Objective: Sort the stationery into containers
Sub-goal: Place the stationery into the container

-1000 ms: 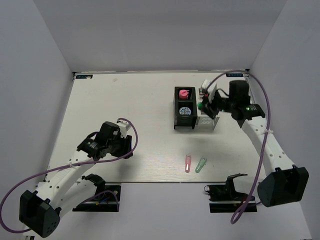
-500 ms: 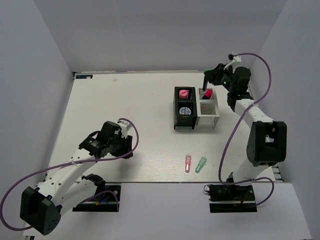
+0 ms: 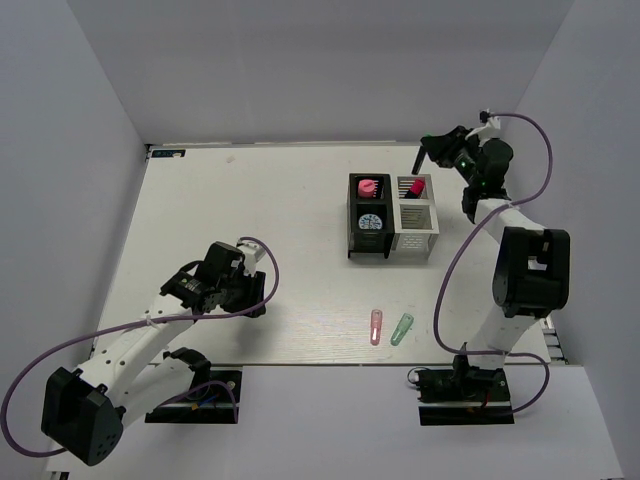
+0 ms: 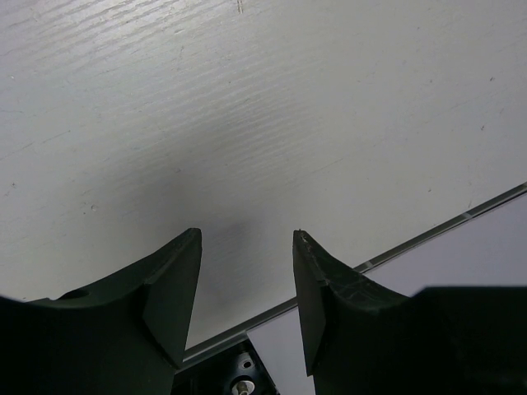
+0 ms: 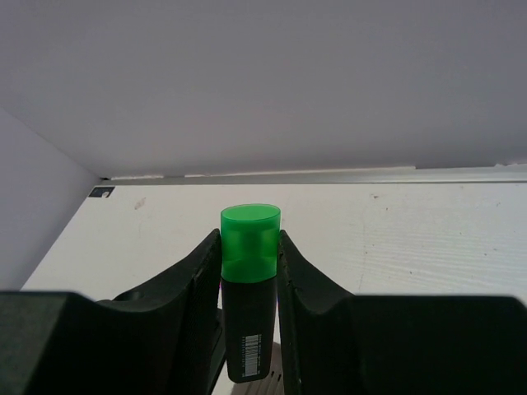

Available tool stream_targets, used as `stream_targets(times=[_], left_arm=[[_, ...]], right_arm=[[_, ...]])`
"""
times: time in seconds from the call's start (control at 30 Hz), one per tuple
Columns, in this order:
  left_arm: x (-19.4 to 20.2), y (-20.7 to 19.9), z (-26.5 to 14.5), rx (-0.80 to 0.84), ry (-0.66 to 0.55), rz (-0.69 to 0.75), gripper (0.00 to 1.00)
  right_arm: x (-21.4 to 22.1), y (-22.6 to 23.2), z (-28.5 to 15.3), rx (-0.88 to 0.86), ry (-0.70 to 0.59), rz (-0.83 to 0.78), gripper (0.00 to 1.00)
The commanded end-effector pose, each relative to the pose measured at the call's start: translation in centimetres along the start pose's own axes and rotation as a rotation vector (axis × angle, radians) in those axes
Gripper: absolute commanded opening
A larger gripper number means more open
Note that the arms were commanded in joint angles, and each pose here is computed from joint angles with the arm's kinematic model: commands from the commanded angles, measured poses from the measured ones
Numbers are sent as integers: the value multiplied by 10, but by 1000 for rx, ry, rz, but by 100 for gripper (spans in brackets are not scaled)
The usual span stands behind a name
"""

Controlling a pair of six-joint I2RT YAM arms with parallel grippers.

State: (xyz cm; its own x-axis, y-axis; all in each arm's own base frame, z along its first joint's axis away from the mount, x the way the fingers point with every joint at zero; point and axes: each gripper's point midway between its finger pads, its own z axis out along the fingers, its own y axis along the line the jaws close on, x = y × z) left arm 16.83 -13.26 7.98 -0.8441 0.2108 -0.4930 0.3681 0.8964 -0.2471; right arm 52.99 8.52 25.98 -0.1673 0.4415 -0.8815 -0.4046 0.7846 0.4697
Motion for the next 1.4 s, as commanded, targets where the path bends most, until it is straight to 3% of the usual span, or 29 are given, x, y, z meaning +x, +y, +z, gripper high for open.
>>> stream_targets(times=[0.0,0.5,0.67,0.77,0.8,0.83,0.9,0.93,0.97,1.03,1.07,1.1,1.17,1.2,1.23,1.27,1.3,1.33,1.37], left_arm=[[-5,0,-2,1,-24,11,59],[-6,-2,-3,13,-26,14,59],[-6,-3,-1,16,-18,13,59],[-6,-2,-1,14,-18,13,59],[-6,-2,-1,15,-16,11,59],[-5,-2,-1,16,-13,12,59],[-7,-2,0,12,-17,6,55],[-7,-3,0,14,-20,4,47],[-7,-2,0,12,-17,0,30],[-11,-5,1,24,-22,-6,12],[-13,-13,1,60,-12,-9,2],[-19,-16,-1,63,-27,-10,0],[-25,-26,0,75,-41,15,0],[-39,-43,-5,102,-74,64,0],[-36,-61,-3,124,-54,103,0],[-44,-61,-1,72,-79,123,0],[-52,-99,-8,131,-94,218,0],[-55,-102,2,75,-83,216,7],[-81,-119,-8,68,-153,220,32]], right_arm=[[9,-3,1,-29,-15,-9,0],[47,-10,-1,-82,50,-32,1],[62,-3,-6,-142,88,-60,30],[65,1,-8,-160,97,-62,36],[65,1,-8,-161,96,-66,48],[62,2,-8,-165,92,-68,52],[58,4,-10,-172,84,-79,62],[56,4,-11,-172,84,-82,62],[56,5,-11,-175,85,-84,65],[49,10,-14,-180,72,-95,67],[46,12,-16,-193,70,-105,65],[36,23,-20,-212,56,-117,60],[28,31,-28,-209,97,-98,1],[5,49,-32,-241,89,-129,0],[8,46,-36,-151,223,-38,0],[40,34,-65,-33,445,-16,0],[38,54,-73,-125,508,-59,0],[29,62,-85,-146,554,-65,32],[35,74,-104,-219,609,45,62]])
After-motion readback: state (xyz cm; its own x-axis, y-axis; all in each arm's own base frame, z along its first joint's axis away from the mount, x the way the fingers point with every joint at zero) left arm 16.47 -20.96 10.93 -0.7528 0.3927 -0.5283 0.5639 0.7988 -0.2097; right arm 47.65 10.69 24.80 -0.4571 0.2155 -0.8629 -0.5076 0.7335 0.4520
